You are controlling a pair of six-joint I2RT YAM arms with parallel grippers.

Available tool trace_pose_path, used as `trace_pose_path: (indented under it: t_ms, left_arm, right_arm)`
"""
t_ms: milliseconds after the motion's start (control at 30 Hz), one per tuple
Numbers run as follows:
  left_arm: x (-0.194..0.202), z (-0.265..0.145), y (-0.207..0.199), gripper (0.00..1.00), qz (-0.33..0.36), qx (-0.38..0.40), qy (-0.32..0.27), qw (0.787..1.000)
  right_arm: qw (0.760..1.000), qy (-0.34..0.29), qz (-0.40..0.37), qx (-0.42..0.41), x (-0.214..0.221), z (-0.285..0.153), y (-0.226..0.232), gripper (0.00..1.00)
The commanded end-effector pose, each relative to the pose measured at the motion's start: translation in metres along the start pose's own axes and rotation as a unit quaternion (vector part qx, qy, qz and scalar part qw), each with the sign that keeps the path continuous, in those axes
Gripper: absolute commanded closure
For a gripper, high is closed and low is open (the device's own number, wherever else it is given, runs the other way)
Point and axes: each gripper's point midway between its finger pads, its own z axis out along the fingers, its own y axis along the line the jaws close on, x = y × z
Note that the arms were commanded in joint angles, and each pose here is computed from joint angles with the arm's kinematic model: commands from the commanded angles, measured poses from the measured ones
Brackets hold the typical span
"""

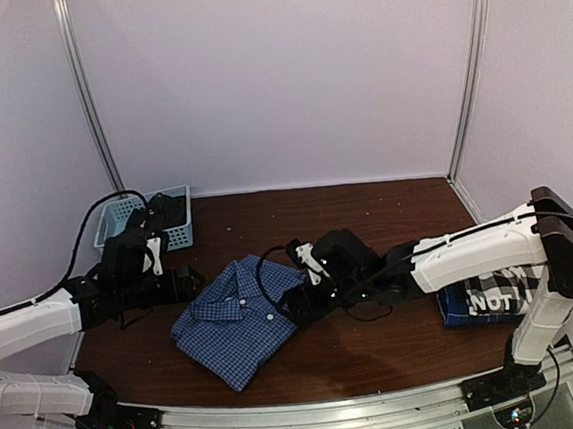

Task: Fold and stack the long sleeve shirts
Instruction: Rotate the square-folded shirt at the center of the board.

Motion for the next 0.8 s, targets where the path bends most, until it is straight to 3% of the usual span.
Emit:
trace_pose_path:
  t_ms: [0, 267, 367, 533, 700, 767]
  left_arm:
    - [0.016, 0.003, -0.018, 0.13, -0.033, 0.075, 0.009, 0.997]
    - [0.050, -0.007, -0.008, 0.16, -0.082, 0.082, 0.030, 0.993]
    - [0.066, -0.013, -0.002, 0.17, -0.108, 0.084, 0.036, 0.990]
    - [0.099, -0.013, 0.014, 0.27, -0.136, 0.072, 0.061, 0.986]
    - [0.105, -0.011, 0.018, 0.41, -0.125, 0.064, 0.067, 0.988]
    - [0.106, -0.007, 0.019, 0.45, -0.113, 0.057, 0.075, 0.989]
  right_arm:
    - [0.998, -0.006, 0.002, 0.057, -0.020, 0.015, -0.054, 0.13]
    - [0.999, 0.034, 0.013, 0.039, -0.025, 0.061, -0.089, 0.17]
    - [0.998, 0.050, 0.019, 0.028, -0.015, 0.071, -0.094, 0.23]
    - [0.997, 0.060, 0.037, 0.015, 0.000, 0.068, -0.096, 0.45]
    - [0.997, 0.045, 0.062, 0.017, 0.012, 0.045, -0.099, 0.67]
    - [0.996, 0.036, 0.078, 0.027, 0.020, 0.033, -0.103, 0.72]
